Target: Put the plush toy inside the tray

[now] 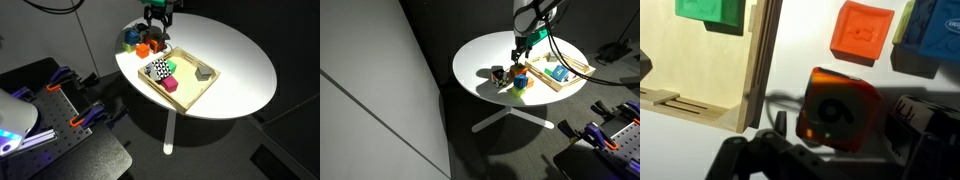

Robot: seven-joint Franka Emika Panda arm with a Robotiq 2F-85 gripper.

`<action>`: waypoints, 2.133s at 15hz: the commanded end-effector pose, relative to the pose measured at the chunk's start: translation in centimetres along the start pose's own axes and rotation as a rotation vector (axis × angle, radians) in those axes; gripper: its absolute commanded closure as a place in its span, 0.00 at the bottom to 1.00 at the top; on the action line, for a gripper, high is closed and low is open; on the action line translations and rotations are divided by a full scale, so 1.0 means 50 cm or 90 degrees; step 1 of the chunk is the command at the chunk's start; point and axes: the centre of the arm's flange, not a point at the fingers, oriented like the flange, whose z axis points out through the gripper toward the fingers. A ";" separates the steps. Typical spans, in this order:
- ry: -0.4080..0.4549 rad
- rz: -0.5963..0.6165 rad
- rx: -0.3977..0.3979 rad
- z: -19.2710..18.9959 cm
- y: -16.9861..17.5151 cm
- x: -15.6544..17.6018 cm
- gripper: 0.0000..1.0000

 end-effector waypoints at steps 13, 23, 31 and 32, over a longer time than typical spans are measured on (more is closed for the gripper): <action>-0.028 0.003 0.002 0.103 -0.015 0.047 0.25; -0.005 0.036 0.018 0.005 0.072 0.012 0.73; -0.043 0.089 0.016 -0.064 0.185 -0.035 0.91; -0.050 0.095 0.016 -0.067 0.199 -0.044 0.89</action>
